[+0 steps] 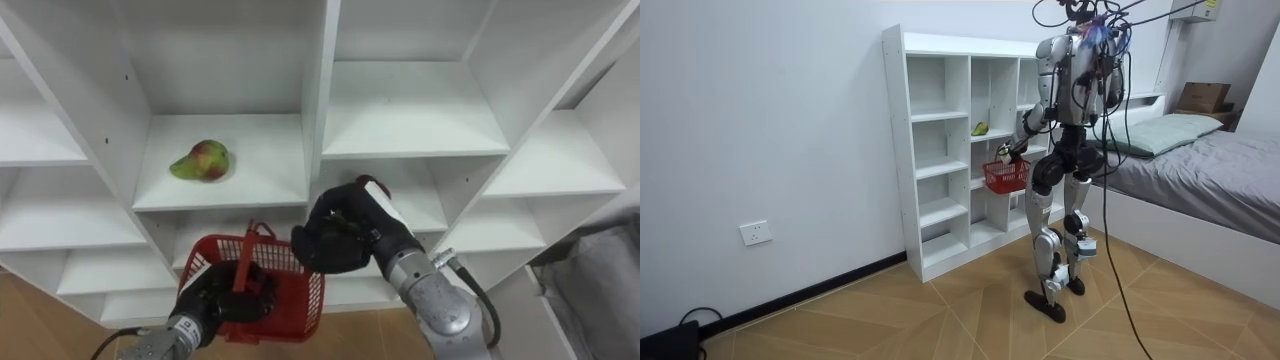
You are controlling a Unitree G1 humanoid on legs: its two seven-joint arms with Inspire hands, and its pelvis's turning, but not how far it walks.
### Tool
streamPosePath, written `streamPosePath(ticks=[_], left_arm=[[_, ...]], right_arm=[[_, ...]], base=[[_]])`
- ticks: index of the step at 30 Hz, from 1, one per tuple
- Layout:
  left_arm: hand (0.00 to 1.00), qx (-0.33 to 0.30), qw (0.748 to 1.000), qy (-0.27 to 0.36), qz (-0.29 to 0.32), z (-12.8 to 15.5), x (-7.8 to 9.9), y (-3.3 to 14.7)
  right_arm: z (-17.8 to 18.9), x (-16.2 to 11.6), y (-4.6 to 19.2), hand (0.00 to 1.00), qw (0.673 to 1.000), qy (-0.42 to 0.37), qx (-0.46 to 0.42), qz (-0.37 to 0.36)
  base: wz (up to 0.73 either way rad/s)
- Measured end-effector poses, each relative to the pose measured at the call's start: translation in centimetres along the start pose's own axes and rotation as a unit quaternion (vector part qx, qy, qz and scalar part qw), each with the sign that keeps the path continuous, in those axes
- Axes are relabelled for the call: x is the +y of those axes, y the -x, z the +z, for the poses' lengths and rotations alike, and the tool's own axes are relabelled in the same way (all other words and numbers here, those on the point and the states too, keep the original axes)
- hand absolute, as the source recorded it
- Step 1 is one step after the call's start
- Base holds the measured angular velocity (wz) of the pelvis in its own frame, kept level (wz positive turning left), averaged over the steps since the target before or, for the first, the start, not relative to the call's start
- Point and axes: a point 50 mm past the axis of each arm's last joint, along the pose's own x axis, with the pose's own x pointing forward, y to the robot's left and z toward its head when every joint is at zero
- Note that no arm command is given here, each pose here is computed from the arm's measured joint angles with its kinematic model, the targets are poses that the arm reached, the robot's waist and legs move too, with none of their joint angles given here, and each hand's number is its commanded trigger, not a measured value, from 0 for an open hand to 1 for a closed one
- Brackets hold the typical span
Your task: Collect fruits from the closet
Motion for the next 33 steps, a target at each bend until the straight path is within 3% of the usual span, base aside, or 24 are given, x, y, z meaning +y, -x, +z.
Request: streamPosePath(ticks=[13, 23, 33], left_arm=[[1.00, -0.001, 1.000, -0.005, -0.010, 0.1, -0.1, 0.0], [1.00, 0.000, 1.000, -0.014, -0.017, 0.2, -0.5, -0.1], [1.00, 0.009, 1.000, -0.022, -0.018, -0.1, -0.9, -0.1]], right_arm=[[-2.2, 1.4, -0.3, 1.00, 0.998, -0.016, 0.049, 0.031], [-4.1, 2.3, -0.5, 1.00, 0.983, -0.169, 0.060, 0.025], [-4.0, 2.7, -0.8, 1.00, 0.969, -0.240, 0.047, 0.035]], base=[[0.02], [0.00], [0.00]])
